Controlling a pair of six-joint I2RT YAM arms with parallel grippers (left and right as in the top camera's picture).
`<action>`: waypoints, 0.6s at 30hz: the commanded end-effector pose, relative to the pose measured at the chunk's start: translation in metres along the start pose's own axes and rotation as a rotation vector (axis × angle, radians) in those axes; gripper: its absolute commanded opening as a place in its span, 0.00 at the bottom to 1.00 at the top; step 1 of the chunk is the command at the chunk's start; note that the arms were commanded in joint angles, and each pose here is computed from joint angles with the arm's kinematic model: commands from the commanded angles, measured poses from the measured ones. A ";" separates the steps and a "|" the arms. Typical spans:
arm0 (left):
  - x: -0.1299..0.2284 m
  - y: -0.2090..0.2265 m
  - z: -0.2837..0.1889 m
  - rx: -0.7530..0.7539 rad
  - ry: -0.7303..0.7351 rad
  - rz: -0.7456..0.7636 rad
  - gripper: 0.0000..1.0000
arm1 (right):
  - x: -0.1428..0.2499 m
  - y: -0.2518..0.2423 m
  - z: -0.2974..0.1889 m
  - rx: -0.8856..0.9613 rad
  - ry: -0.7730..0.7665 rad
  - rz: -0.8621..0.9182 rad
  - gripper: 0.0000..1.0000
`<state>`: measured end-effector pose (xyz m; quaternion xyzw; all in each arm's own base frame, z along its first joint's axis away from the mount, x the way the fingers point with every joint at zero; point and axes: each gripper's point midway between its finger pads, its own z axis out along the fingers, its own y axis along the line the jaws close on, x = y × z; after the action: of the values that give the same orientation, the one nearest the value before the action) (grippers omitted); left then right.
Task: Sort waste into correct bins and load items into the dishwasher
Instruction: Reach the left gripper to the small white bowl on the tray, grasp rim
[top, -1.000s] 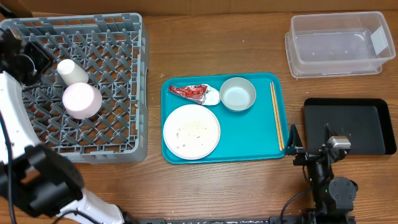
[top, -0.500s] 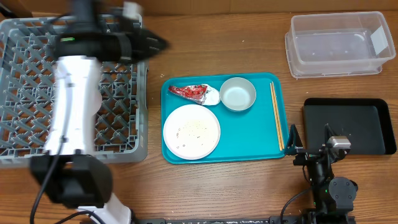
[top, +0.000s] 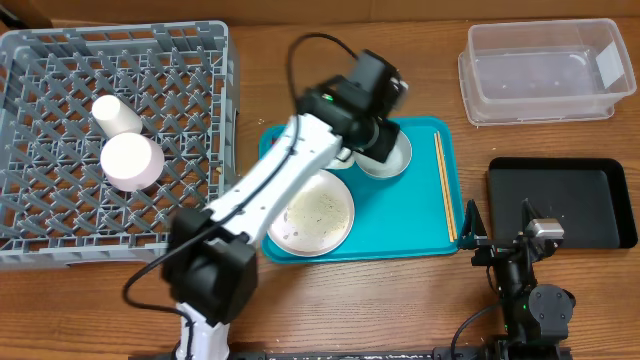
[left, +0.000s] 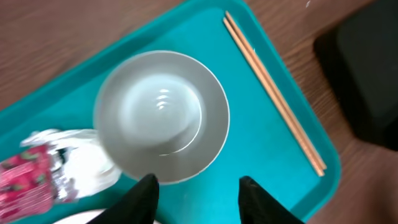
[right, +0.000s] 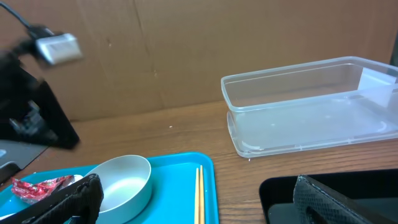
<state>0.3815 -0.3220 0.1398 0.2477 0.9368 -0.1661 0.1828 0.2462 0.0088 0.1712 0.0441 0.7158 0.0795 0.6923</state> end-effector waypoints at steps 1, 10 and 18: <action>0.018 -0.004 0.038 -0.058 0.070 0.068 0.43 | 0.001 -0.001 0.000 0.006 -0.006 0.003 1.00; 0.056 -0.025 0.113 -0.045 0.188 0.149 0.32 | 0.001 -0.001 0.000 0.006 -0.006 0.003 1.00; 0.058 -0.021 0.117 -0.048 0.200 0.140 0.04 | 0.001 -0.001 0.000 0.006 -0.006 0.003 1.00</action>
<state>0.3560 -0.3676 0.0208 0.3261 0.9320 -0.1054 0.1175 0.2462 0.0086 0.1713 0.0445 0.7157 0.0794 0.6925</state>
